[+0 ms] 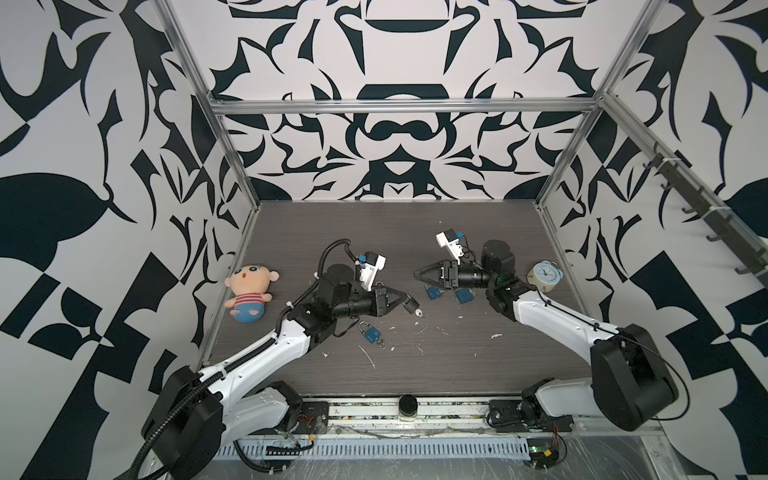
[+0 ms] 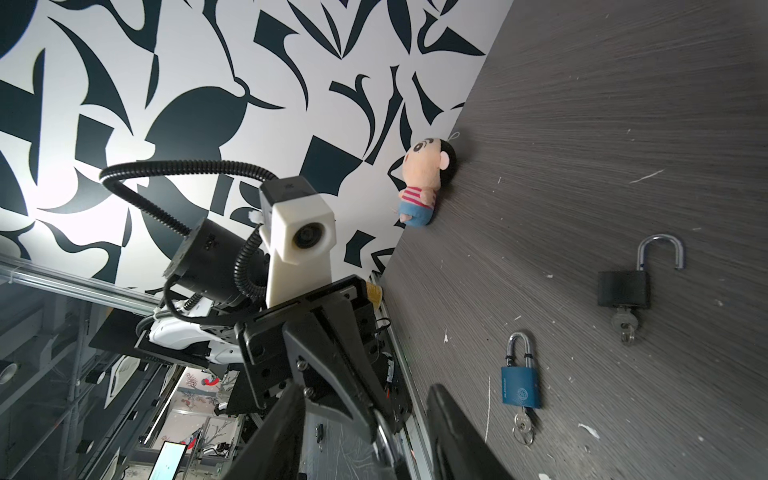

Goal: Lock with the key

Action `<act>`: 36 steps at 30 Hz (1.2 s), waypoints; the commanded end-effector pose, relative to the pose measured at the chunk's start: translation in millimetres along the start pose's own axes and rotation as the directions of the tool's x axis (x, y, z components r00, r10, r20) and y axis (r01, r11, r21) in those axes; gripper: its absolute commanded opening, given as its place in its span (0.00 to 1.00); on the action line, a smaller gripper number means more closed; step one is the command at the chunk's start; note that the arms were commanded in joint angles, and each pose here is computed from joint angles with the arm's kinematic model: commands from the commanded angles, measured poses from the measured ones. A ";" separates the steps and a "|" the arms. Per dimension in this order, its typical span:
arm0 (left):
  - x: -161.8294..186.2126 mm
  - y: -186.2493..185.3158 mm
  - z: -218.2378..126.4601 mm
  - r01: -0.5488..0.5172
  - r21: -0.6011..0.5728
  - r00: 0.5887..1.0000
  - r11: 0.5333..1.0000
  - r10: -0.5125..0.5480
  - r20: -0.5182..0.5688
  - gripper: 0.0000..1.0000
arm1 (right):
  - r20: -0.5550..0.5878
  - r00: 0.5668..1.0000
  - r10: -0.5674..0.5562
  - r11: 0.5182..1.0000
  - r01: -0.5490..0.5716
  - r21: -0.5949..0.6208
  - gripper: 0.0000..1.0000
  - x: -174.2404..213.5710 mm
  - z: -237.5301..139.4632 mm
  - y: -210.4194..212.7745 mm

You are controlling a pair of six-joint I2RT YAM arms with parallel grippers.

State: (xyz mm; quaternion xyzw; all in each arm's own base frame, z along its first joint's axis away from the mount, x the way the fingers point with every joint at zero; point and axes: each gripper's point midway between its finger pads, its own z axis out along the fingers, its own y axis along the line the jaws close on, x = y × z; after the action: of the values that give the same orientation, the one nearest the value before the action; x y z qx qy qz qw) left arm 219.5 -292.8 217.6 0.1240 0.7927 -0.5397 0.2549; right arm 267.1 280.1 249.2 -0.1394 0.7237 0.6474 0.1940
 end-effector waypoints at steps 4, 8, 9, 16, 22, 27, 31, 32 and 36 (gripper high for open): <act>-36.9 -12.2 -22.9 -0.012 -0.020 0.992 1.000 0.015 0.123 0.00 | 0.019 0.998 -0.063 0.997 0.064 -0.047 0.48 4.1 -5.4 14.6; -49.6 -24.1 -28.3 -0.028 -0.007 0.989 1.000 0.028 0.144 0.00 | 0.001 0.999 -0.053 0.998 0.053 -0.046 0.46 12.9 -2.4 9.5; -51.9 -27.4 -29.0 -0.032 -0.003 0.989 0.999 0.032 0.147 0.00 | -0.005 0.999 -0.054 0.997 0.054 -0.047 0.46 14.9 -0.6 8.9; -62.5 -32.9 -28.6 -0.044 -0.008 0.986 0.999 0.044 0.162 0.00 | -0.038 0.996 -0.087 0.993 0.084 -0.078 0.41 21.2 11.6 18.2; -63.4 -29.5 -26.5 -0.036 -0.018 0.986 0.999 0.038 0.162 0.00 | -0.048 0.994 -0.101 0.991 0.096 -0.095 0.26 22.9 13.8 24.7; -64.5 -28.2 -26.8 -0.036 -0.024 0.985 0.999 0.040 0.167 0.00 | -0.047 0.993 -0.105 0.990 0.100 -0.096 0.10 23.3 13.3 26.2; -65.6 -28.0 -27.9 -0.036 -0.028 0.984 0.999 0.040 0.173 0.00 | -0.049 0.994 -0.099 0.991 0.094 -0.095 0.00 23.5 13.2 25.7; -66.5 -28.1 -29.1 -0.036 -0.030 0.983 0.999 0.041 0.178 0.00 | -0.047 0.994 -0.100 0.991 0.095 -0.094 0.00 23.3 13.3 25.4; -73.4 -26.8 -37.4 -0.038 -0.042 0.976 0.998 0.047 0.214 0.00 | -0.049 0.995 -0.085 0.993 0.080 -0.090 0.00 24.4 13.7 22.8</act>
State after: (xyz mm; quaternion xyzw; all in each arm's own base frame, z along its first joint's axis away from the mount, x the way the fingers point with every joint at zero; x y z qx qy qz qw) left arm 252.8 -269.9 263.1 0.0783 0.7862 -0.5250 0.3164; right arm 236.4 295.4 237.5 -0.1759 0.7108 0.6587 0.1729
